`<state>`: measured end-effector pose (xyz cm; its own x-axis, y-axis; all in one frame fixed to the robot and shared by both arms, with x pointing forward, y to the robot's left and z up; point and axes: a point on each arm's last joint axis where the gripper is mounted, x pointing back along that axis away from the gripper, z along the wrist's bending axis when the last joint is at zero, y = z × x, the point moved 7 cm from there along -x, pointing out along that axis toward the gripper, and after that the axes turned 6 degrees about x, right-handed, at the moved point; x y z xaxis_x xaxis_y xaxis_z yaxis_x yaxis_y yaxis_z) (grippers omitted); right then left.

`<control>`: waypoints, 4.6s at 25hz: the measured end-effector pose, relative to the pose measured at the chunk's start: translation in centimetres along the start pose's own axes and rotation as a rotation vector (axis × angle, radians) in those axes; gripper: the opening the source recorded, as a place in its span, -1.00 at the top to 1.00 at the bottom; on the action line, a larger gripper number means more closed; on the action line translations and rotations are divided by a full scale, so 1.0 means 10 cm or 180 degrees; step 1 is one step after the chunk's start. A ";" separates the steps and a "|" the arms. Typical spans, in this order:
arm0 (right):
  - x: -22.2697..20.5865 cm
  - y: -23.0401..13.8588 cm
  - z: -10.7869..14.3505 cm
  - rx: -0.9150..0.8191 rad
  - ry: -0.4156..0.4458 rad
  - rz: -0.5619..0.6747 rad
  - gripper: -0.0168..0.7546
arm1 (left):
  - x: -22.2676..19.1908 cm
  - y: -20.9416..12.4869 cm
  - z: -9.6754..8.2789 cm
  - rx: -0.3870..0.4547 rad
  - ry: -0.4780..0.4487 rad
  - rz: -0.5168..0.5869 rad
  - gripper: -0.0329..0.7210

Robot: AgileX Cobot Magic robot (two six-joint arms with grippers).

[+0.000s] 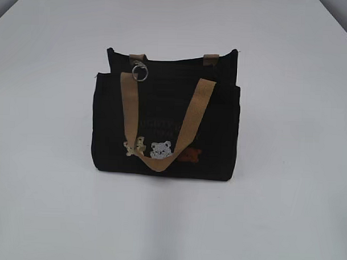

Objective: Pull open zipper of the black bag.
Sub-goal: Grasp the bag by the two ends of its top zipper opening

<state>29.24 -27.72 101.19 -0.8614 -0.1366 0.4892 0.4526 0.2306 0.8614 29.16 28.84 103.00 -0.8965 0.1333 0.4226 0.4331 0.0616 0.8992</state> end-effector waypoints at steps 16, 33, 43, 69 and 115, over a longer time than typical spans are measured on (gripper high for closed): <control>0.00 0.00 0.01 -0.0011 0.0021 -0.0007 0.23 | -1.42 0.89 -0.68 -0.1444 -0.1296 -0.0407 0.23; -0.02 0.04 0.08 0.0113 0.0193 0.0001 0.23 | -3.17 0.18 -1.05 -0.1418 -0.2428 0.0471 -0.19; -0.95 1.12 0.29 0.0481 0.1385 -0.0271 0.23 | -3.28 0.08 -1.33 -0.1834 -0.2405 0.0585 0.74; -3.39 1.77 1.53 -0.1001 0.2410 0.1052 0.23 | -3.27 0.08 -1.34 -0.1827 -0.2401 0.0577 0.74; -3.27 1.74 0.47 -0.1285 0.2191 0.1334 0.96 | -3.27 0.08 -1.35 -0.1828 -0.2425 0.0572 0.74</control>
<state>64.16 -14.68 99.54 -0.3377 -0.6941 0.6357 0.8568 0.0530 0.5129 57.54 11.21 91.46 -0.4327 0.7110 0.5544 0.2647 -0.4876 0.8320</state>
